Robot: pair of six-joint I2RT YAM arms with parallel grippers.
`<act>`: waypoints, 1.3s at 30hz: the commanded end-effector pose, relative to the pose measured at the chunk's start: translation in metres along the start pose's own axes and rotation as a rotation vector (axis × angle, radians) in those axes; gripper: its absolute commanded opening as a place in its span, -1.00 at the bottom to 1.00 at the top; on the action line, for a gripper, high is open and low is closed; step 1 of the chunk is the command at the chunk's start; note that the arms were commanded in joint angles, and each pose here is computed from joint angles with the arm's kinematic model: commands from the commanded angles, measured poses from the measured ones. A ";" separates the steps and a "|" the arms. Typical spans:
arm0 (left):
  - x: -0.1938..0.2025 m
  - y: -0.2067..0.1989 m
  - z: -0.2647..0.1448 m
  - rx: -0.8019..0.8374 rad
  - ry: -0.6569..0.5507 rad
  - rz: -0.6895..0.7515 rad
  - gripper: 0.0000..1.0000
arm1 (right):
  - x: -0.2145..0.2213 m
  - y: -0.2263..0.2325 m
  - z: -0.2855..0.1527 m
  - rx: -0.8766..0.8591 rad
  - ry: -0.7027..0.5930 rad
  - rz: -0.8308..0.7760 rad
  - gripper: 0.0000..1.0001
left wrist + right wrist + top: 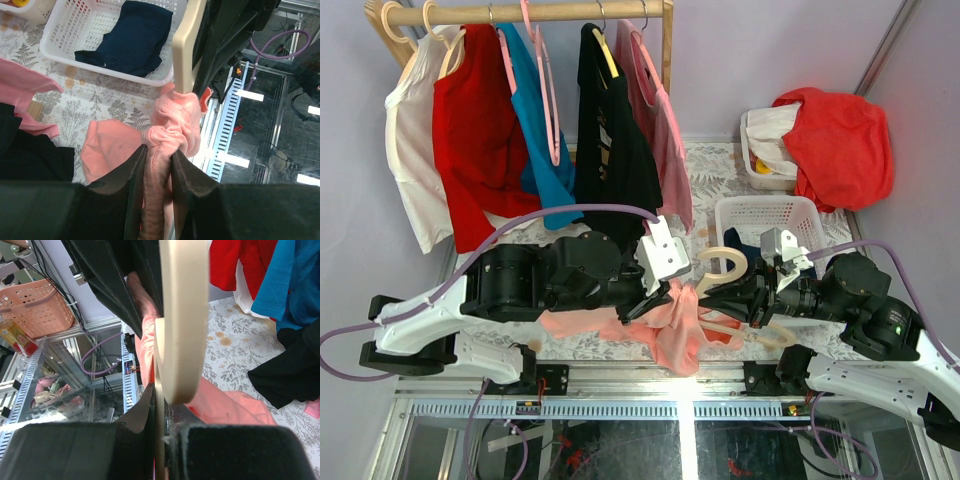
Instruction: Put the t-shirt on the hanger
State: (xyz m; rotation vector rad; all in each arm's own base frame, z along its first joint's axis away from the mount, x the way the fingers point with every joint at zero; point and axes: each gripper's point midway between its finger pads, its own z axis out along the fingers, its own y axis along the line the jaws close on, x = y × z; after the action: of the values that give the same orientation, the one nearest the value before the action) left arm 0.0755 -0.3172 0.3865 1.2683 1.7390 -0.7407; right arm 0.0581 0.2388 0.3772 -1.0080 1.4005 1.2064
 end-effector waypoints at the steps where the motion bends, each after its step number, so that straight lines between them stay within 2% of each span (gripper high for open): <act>1: -0.046 -0.001 0.008 0.012 -0.156 -0.020 -0.64 | -0.031 0.005 0.004 -0.027 -0.113 -0.031 -1.00; 5: -0.046 -0.003 0.011 0.019 -0.147 -0.020 -0.78 | -0.032 0.006 0.005 -0.034 -0.115 -0.031 -1.00; 8: -0.045 -0.002 0.012 0.013 -0.147 -0.020 -1.00 | -0.031 0.005 0.007 -0.035 -0.112 -0.028 -1.00; 13: -0.048 0.004 0.004 -0.013 -0.178 -0.038 -1.00 | -0.025 0.000 0.009 -0.008 -0.091 -0.016 -1.00; 15: -0.048 0.007 0.000 -0.022 -0.185 -0.044 -1.00 | -0.022 -0.004 0.011 0.010 -0.076 -0.009 -0.88; 19: -0.049 0.008 -0.003 -0.028 -0.196 -0.053 -1.00 | -0.018 -0.010 0.011 0.039 -0.062 -0.001 -0.82; 28: -0.043 0.004 0.002 -0.007 -0.184 -0.044 -1.00 | -0.017 -0.008 0.014 0.024 -0.062 0.002 -0.93; 34: -0.037 -0.001 0.006 0.021 -0.163 -0.038 -0.69 | -0.021 -0.003 0.013 -0.005 -0.084 -0.007 -1.00; 36: -0.035 -0.001 0.007 0.022 -0.159 -0.036 -0.69 | -0.020 -0.001 0.014 -0.018 -0.085 -0.011 -1.00; 39: -0.033 0.000 0.008 0.021 -0.157 -0.037 -0.90 | -0.018 0.000 0.016 -0.029 -0.081 -0.010 -1.00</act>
State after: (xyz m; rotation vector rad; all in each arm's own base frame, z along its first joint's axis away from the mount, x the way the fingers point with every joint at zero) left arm 0.0695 -0.3150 0.3831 1.2936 1.7297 -0.7884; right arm 0.0607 0.2454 0.3732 -1.0241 1.3964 1.2046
